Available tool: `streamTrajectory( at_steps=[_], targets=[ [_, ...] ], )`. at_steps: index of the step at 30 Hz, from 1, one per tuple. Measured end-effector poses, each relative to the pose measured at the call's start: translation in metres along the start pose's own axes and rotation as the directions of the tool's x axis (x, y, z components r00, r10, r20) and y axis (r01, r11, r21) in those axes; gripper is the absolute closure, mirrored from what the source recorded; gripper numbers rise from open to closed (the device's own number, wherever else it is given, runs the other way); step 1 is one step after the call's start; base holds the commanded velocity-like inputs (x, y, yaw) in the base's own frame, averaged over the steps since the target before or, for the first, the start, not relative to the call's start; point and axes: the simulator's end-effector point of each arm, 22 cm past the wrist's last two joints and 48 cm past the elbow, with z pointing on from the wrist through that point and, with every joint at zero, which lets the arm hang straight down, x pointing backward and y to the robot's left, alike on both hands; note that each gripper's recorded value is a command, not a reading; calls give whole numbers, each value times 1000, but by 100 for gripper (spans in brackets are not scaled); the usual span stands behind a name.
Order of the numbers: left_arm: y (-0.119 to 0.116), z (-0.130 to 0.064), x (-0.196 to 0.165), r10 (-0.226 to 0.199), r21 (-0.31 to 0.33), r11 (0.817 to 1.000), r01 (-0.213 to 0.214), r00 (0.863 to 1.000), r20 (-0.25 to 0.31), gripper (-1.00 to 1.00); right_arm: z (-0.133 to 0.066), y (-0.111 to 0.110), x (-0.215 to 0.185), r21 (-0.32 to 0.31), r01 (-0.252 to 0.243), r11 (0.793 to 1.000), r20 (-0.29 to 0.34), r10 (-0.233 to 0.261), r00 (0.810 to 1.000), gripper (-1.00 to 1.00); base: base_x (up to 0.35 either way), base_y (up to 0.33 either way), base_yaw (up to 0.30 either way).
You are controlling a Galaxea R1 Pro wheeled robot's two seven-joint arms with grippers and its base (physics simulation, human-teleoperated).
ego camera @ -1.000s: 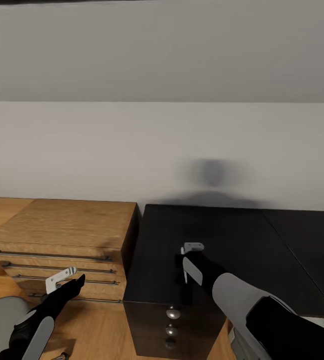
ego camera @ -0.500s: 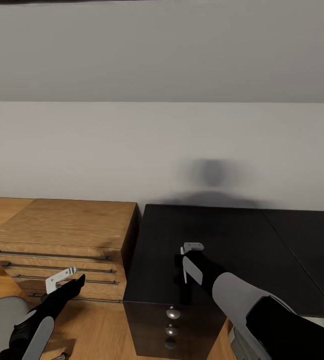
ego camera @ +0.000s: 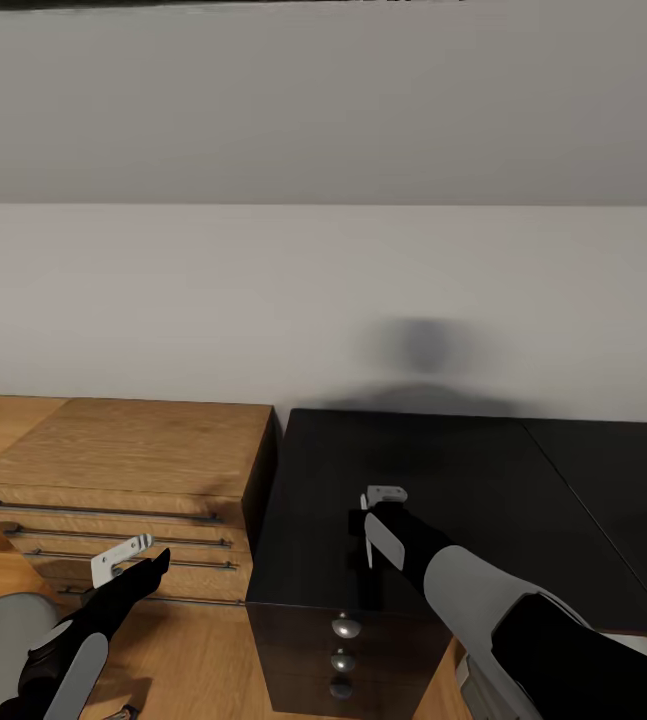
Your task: In the bedroom, organize the workspace by keeping the computer under the desk, ensuring the monitor is on the desk, placing the keyboard on the desk next to the monitor, placing the mouse on the desk next to the keyboard, moving the folder from the swivel chair onto the desk next to the mouse, stacking the notebook on top of the folder with the pen on top of the notebook, and positioning the swivel chair next to the desk.
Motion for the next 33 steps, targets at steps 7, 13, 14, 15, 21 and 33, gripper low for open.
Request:
streamTrajectory(
  at_steps=[7, 13, 14, 15, 21, 33],
  targets=[
    [-2, -6, -8, 0, -1, 1000, 0, 1000, -1, -100, -5, -8, 6, 17, -1, 1000, -29, 2, 1000, 100, 0, 0, 0],
    [-4, -12, -14, 1, -2, 1000, -1, 1000, -1, -100, -10, -14, 11, 33, 0, 999, -49, 2, 999, 100, 0, 0, 0],
    [-4, -13, -15, 1, -2, 1000, -1, 1000, -1, -100, -12, -14, 11, 33, -5, 999, -51, 6, 999, 100, 0, 0, 0],
    [-4, -14, -16, 1, -3, 1000, -1, 1000, -2, -100, -13, -14, 11, 32, -11, 999, -54, 12, 998, 100, 0, 0, 0],
    [-5, -19, -22, 2, -4, 1000, -2, 1000, -3, -100, -26, 3, -16, -3, -13, 1000, -5, 13, 1000, 100, -184, 0, 0],
    [-7, -29, -32, 4, -7, 1000, -4, 1000, -7, -100, -61, -6, -84, 13, -34, 999, 143, 31, 989, 100, -320, 0, 0]
  ],
)
